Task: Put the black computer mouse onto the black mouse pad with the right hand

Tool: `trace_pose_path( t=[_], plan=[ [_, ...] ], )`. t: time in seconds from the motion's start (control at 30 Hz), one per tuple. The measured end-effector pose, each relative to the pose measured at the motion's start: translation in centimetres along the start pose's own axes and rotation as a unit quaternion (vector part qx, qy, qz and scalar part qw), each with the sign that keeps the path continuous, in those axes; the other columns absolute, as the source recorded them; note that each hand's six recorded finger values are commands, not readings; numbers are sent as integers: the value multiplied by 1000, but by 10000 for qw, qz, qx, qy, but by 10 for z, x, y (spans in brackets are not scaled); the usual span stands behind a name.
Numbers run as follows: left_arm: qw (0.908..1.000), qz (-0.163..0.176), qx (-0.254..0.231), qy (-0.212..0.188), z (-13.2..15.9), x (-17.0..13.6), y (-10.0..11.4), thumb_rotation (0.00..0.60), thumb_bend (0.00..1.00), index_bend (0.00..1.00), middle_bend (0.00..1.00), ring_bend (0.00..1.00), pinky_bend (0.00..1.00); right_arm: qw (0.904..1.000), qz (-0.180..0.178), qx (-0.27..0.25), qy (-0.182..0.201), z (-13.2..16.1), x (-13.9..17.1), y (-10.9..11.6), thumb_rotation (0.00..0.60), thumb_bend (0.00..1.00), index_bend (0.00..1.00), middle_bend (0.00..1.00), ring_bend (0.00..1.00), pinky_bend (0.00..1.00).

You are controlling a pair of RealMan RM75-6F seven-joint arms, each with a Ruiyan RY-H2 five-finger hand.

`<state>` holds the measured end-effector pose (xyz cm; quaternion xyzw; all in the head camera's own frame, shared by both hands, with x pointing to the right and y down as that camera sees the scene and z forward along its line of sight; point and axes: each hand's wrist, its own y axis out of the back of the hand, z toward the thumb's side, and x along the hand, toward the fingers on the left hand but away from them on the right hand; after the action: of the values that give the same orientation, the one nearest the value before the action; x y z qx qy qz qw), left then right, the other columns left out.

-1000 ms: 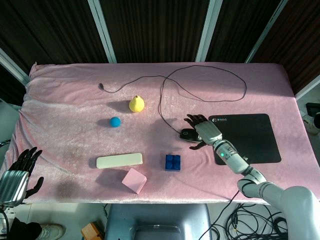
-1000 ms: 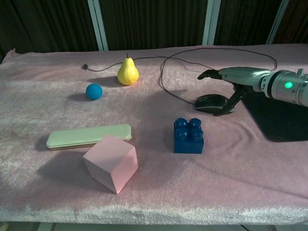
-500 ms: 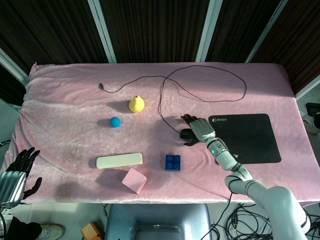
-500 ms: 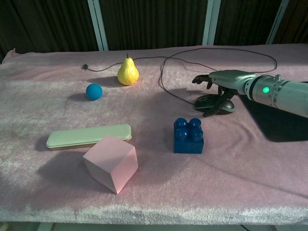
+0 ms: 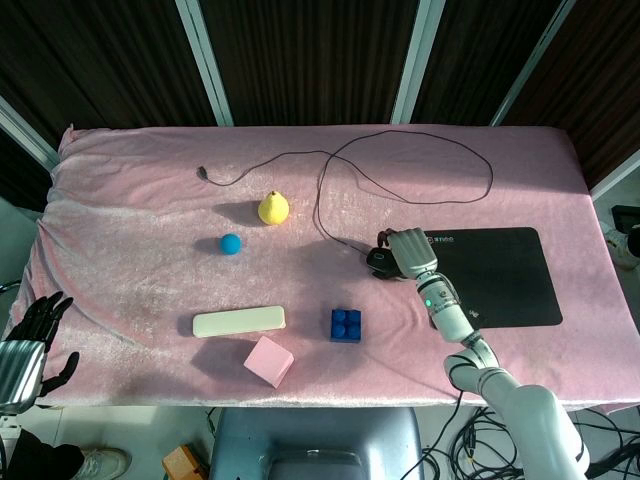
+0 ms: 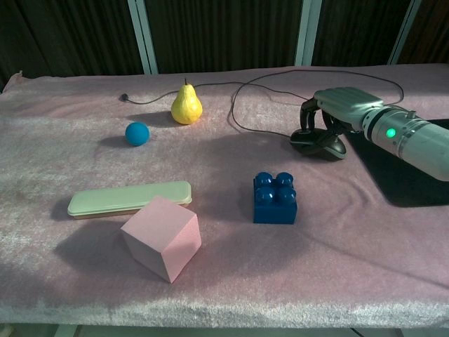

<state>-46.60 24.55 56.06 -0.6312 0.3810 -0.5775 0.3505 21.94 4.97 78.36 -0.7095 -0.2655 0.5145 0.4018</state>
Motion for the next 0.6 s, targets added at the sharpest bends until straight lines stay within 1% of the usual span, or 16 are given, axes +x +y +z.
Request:
trace_pose_path(
  t=[0.1, 0.23, 0.33, 0.47, 0.6],
  plan=[
    [10000, 7, -18, 19, -1, 0, 1, 600, 386, 95, 40, 0, 301, 9999, -130, -45, -61, -5, 3, 2, 600, 439, 841, 593, 702, 997],
    [10000, 12, -27, 24, -1, 0, 1, 600, 386, 95, 39, 0, 301, 9998, -170, -83, -89, -7, 4, 2, 600, 439, 846, 593, 702, 997],
    [10000, 10, -41, 28, -2, 0, 1, 600, 386, 95, 39, 0, 301, 9992, -358, -129, -144, -17, 9, 10, 600, 439, 846, 593, 702, 997],
    [10000, -11, -34, -2, -1, 0, 1, 600, 387, 95, 40, 0, 301, 9972, -702, -1, -251, -46, 25, 30, 600, 438, 846, 593, 702, 997],
    [10000, -36, -31, -30, 1, -1, 0, 600, 386, 95, 39, 0, 301, 9954, -790, 318, -444, -76, 42, 41, 600, 439, 846, 593, 702, 997]
  ],
)
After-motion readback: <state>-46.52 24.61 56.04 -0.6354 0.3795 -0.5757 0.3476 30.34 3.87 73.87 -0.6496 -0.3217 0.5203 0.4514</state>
